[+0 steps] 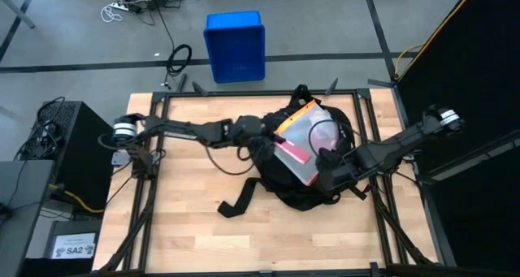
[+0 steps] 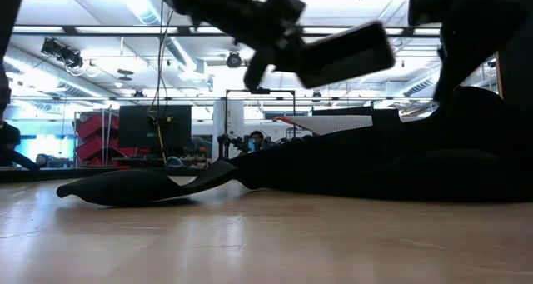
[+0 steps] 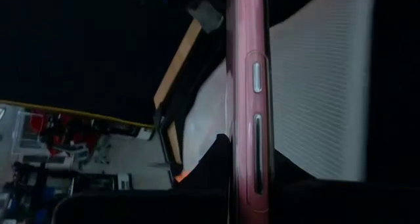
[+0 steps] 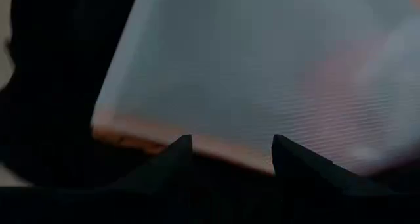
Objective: Unpack backpack
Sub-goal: Put the smartphone into the backpack
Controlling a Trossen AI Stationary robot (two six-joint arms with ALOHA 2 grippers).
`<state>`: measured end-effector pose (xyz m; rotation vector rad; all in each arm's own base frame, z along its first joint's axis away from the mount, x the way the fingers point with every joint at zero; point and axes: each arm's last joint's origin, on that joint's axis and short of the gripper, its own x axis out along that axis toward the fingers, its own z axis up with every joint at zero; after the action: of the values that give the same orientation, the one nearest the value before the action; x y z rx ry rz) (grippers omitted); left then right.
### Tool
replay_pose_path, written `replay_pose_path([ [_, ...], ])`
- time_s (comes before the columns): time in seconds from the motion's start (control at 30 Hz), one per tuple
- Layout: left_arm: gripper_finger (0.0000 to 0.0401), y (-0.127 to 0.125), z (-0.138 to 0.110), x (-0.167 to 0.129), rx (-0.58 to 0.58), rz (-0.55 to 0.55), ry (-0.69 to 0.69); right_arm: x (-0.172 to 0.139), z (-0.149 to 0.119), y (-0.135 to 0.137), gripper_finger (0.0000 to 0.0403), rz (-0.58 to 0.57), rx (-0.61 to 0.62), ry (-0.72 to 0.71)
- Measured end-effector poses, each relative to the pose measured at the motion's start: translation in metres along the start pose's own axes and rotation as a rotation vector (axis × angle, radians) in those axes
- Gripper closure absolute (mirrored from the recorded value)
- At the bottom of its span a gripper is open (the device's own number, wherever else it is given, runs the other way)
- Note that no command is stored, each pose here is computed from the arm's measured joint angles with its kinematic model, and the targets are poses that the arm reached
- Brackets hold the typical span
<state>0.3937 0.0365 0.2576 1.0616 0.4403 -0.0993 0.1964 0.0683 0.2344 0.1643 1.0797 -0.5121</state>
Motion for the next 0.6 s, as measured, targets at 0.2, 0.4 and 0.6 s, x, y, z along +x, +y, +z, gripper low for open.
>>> replay_pose_path([
  [0.2,0.0401,0.015,0.002,0.048,0.072,-0.126,0.014,0.004,-0.006,0.004,0.0198,0.044,-0.006,0.064],
  [0.4,0.0401,0.019,-0.001,0.078,0.139,-0.191,0.06,0.004,-0.01,0.007,0.0174,0.109,0.013,0.128],
  [0.6,0.0401,0.013,-0.001,0.088,0.216,-0.226,0.009,0.013,-0.025,0.018,0.0169,0.229,0.059,0.191],
])
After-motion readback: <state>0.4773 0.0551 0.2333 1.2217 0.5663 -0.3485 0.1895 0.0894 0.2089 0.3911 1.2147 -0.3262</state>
